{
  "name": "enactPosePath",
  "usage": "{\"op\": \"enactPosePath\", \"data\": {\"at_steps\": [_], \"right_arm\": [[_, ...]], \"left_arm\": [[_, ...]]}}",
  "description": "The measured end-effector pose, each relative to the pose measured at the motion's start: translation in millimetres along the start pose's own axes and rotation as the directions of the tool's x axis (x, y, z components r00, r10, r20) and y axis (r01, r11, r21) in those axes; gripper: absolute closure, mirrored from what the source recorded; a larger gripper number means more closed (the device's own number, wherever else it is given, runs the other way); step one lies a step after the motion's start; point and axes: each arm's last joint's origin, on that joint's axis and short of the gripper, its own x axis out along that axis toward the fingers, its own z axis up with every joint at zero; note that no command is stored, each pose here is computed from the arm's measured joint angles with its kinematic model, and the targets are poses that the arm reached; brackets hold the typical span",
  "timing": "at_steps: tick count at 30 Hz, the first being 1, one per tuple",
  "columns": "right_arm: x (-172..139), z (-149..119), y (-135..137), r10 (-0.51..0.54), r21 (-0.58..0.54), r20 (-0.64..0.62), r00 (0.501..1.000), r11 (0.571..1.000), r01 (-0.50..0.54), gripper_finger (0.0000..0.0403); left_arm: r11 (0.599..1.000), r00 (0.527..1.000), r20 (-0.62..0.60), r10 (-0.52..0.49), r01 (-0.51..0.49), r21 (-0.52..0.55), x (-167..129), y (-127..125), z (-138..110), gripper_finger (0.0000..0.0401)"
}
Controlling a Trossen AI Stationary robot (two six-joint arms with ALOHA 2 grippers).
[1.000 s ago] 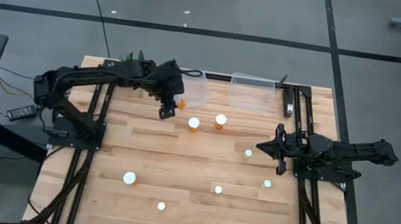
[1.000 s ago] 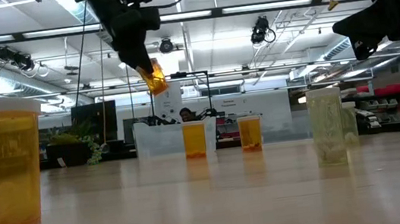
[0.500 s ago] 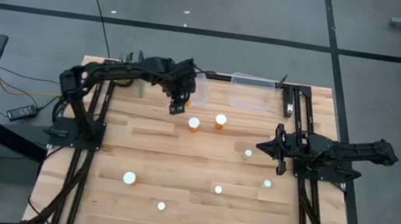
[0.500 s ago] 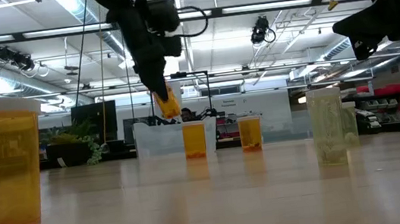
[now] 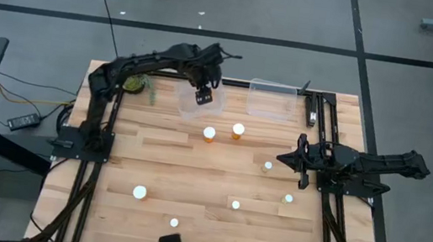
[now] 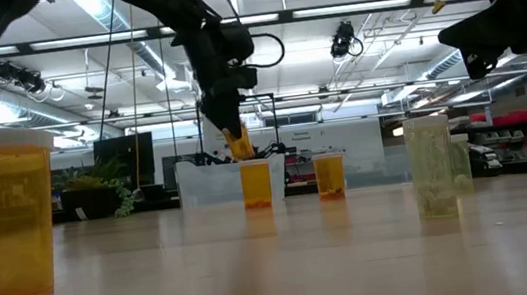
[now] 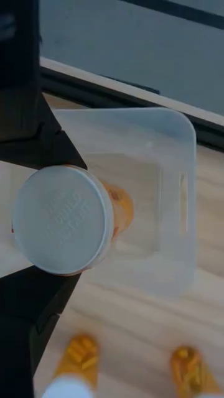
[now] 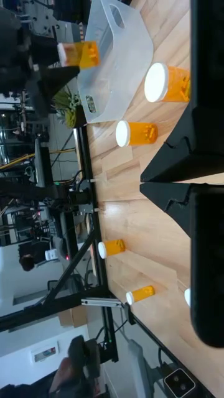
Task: Pick and place medicine bottles into bin by pill shape (circle, oval)
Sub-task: Put the orange capsule bottle into the left transparent bin
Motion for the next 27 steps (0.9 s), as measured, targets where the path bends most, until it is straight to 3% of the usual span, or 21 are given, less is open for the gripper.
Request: {"op": "enactPosePath", "data": {"at_steps": [10, 22, 27], "right_arm": [[0, 0, 0, 0.0, 0.0, 0.0, 1.0, 1.0, 0.0, 0.0383], [0, 0, 0, 0.0, 0.0, 0.0, 1.0, 1.0, 0.0, 0.0383], [0, 0, 0, 0.0, 0.0, 0.0, 1.0, 1.0, 0.0, 0.0383]], "left_arm": [[1.0, 0.994, -0.103, -0.022, 0.022, -0.005, 43, 5, -3, 0.0176], [0.999, 0.993, -0.114, -0.018, 0.014, -0.03, 47, 12, -6, 0.0175], [0.999, 0.98, -0.199, -0.021, 0.015, -0.028, 48, 11, -13, 0.0169]]}}
